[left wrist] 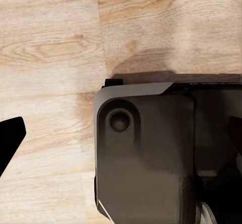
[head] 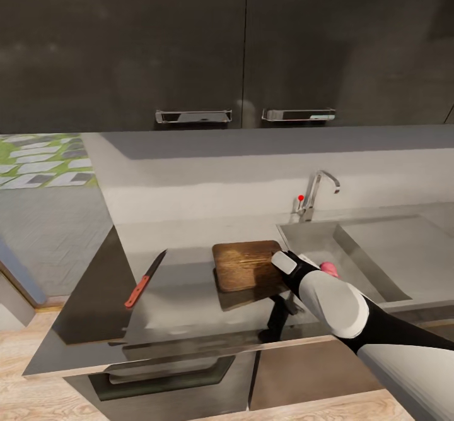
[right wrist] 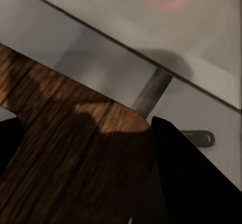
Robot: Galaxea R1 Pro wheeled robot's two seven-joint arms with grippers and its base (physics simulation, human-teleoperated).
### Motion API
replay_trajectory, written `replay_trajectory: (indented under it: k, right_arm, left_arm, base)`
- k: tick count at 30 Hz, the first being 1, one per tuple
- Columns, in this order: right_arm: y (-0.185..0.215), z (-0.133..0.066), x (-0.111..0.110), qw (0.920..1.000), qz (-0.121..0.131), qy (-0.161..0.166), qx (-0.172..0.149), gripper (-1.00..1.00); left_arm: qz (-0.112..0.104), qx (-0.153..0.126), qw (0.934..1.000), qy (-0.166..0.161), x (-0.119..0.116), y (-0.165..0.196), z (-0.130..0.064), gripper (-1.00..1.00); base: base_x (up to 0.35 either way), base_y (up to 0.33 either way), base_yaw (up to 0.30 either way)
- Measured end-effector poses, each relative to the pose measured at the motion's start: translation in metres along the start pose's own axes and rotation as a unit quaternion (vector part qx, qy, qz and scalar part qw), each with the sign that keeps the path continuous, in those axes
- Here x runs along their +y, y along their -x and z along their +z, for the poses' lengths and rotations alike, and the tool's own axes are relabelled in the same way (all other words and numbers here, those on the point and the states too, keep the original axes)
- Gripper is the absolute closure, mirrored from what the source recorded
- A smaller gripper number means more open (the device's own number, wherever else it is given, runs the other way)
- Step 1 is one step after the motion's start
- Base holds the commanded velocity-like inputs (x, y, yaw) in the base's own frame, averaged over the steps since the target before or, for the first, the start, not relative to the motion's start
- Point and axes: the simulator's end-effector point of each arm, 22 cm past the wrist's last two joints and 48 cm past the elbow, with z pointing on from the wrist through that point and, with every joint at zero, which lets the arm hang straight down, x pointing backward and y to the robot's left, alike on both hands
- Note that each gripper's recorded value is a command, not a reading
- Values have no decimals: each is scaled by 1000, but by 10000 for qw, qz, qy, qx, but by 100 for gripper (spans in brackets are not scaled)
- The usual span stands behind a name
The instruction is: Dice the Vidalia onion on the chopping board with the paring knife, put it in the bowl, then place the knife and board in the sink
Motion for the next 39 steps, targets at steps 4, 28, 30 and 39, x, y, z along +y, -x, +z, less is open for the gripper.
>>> replay_trajectory:
  k: [4, 28, 30, 39]
  right_arm:
    - [5, -1, -6, 9998, 93, -147, -122, 100]
    - [-1, -6, -4, 9995, 126, -243, -170, 100]
    - [-1, -6, -4, 9995, 125, -240, -167, 100]
    - [-1, -6, -4, 9995, 125, -240, -168, 100]
  left_arm:
    - [0, 0, 10000, 0, 0, 0, 0, -100]
    - [0, 0, 10000, 0, 0, 0, 0, -100]
    - [0, 0, 10000, 0, 0, 0, 0, -100]
    - [0, 0, 10000, 0, 0, 0, 0, -100]
  base:
    - [0, 0, 0]
    - [0, 18, 0]
    - [0, 4, 0]
    - [0, 1, 0]
